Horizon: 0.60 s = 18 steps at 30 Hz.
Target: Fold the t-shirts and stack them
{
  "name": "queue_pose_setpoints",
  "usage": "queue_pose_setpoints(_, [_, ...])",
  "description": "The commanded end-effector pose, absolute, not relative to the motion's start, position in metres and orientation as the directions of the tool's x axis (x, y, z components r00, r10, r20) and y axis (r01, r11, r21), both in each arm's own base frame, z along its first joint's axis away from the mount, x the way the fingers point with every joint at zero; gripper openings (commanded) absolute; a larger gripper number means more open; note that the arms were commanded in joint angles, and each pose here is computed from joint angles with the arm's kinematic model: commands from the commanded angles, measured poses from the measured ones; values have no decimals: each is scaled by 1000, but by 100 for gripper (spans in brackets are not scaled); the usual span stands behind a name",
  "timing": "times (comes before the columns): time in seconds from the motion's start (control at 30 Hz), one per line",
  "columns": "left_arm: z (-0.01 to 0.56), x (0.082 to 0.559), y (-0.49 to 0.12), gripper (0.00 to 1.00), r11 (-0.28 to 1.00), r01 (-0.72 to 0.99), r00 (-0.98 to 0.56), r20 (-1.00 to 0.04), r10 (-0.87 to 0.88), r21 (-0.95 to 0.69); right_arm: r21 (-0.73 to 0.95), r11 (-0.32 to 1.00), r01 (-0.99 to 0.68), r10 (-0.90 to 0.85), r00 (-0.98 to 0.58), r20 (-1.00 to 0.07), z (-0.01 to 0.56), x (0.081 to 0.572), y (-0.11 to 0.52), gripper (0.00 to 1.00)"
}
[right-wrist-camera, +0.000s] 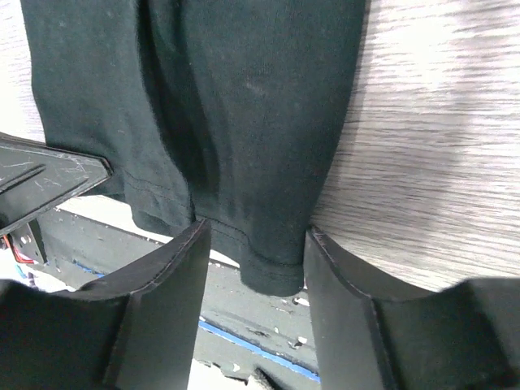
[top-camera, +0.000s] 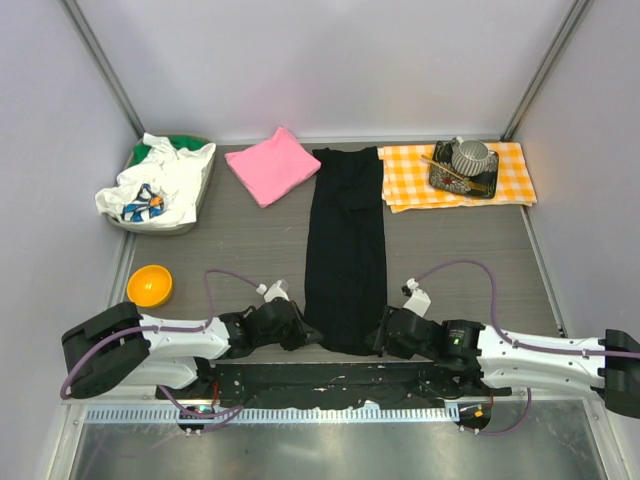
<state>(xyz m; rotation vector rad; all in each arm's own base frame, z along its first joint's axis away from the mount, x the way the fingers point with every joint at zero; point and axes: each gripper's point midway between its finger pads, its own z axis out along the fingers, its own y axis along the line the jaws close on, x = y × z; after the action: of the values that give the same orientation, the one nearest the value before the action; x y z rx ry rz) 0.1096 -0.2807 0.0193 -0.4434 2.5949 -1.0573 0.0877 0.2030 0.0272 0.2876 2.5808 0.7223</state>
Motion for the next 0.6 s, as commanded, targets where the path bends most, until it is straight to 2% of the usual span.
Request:
queue_pose_setpoints(0.0, [-32,90,-228,0,834,-199,-921,-192,-338,-515,534,839,98,324,-881,-346,17,85,206,50])
queue_pose_setpoints(0.2, [-24,90,-229,0,822,-193,-920,-194,-342,-535,518,848,111,326,-881,-343,8,83,202,29])
queue_pose_setpoints(0.33, [-20,88,-226,0,817,-193,-919,-190,-344,-543,496,862,102,310,-881,-357,6,83,199,1])
queue_pose_setpoints(0.57, [-4,76,-237,0,839,-123,-923,-250,-293,-530,446,895,3,217,-877,-428,29,76,208,1])
